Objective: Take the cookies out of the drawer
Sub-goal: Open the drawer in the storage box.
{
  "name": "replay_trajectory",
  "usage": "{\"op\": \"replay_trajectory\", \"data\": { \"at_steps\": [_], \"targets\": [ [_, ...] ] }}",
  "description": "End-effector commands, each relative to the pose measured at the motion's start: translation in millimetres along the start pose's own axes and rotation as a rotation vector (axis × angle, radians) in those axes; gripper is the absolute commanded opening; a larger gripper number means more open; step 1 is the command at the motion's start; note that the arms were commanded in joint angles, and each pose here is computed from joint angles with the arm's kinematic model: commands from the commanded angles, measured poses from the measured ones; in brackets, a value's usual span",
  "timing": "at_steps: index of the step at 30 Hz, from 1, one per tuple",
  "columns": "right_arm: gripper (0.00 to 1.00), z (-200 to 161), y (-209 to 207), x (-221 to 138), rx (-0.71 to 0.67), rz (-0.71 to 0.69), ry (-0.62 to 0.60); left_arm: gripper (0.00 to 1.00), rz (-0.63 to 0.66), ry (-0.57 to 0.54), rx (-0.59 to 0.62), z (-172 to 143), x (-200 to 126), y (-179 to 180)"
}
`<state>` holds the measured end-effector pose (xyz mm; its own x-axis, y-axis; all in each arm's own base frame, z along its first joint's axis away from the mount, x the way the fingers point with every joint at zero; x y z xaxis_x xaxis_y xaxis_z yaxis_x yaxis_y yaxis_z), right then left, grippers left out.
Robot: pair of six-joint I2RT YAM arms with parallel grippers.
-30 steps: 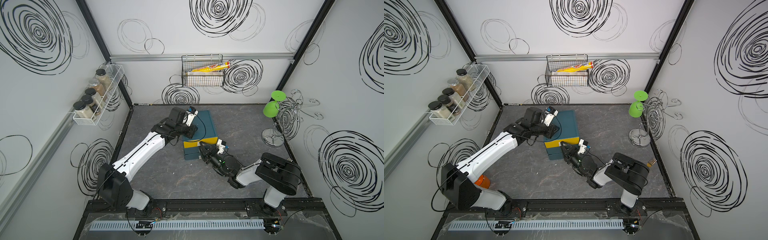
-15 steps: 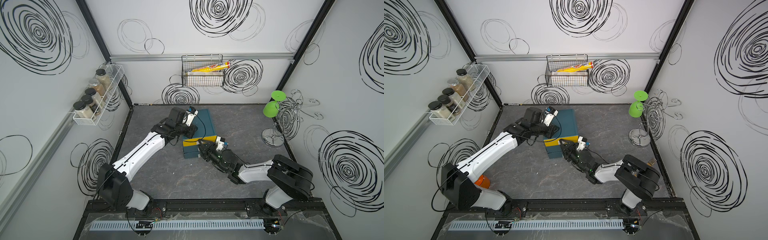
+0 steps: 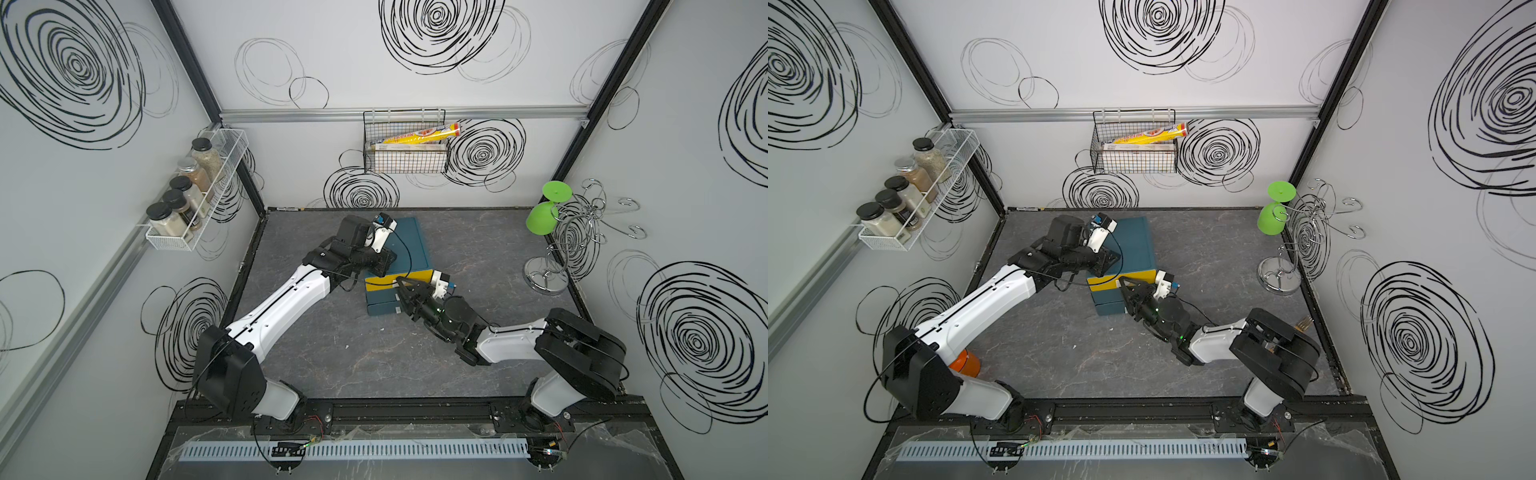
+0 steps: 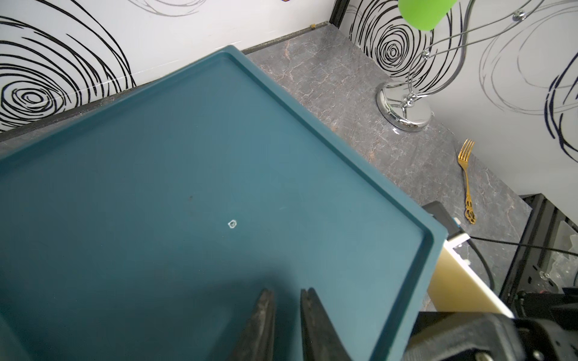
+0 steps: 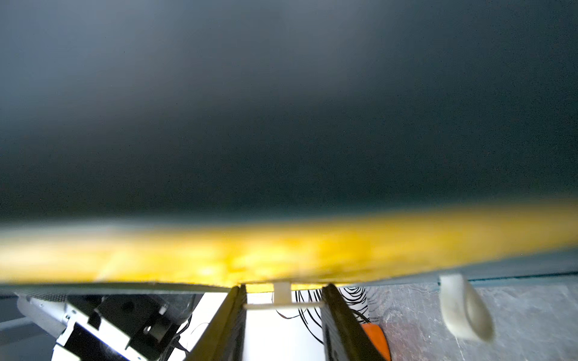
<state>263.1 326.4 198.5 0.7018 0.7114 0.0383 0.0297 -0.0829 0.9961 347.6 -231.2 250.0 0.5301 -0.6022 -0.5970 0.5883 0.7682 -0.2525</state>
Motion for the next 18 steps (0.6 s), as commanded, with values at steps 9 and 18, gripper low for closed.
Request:
{"op": "replay_trajectory", "data": {
  "at_steps": [9,18],
  "targets": [
    [0.32,-2,1,8,-0.037,-0.042,0.044,0.22,0.01,0.163,-0.053,-46,14,11],
    [0.33,-12,5,-12,-0.076,-0.08,0.066,0.22,0.027,0.167,-0.072,-47,20,20]
  ]
}}
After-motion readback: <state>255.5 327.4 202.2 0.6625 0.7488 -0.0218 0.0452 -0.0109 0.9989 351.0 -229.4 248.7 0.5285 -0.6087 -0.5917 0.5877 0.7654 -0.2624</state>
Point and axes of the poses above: each gripper's point midway between its finger pads, its own x axis out along the fingers, its own y axis along the line the jaws close on, z = x × y, the point moved 2 cm from there along -x, back along the fingers, and after that the axes turned 2 degrees about -x, right-handed, at the moved point
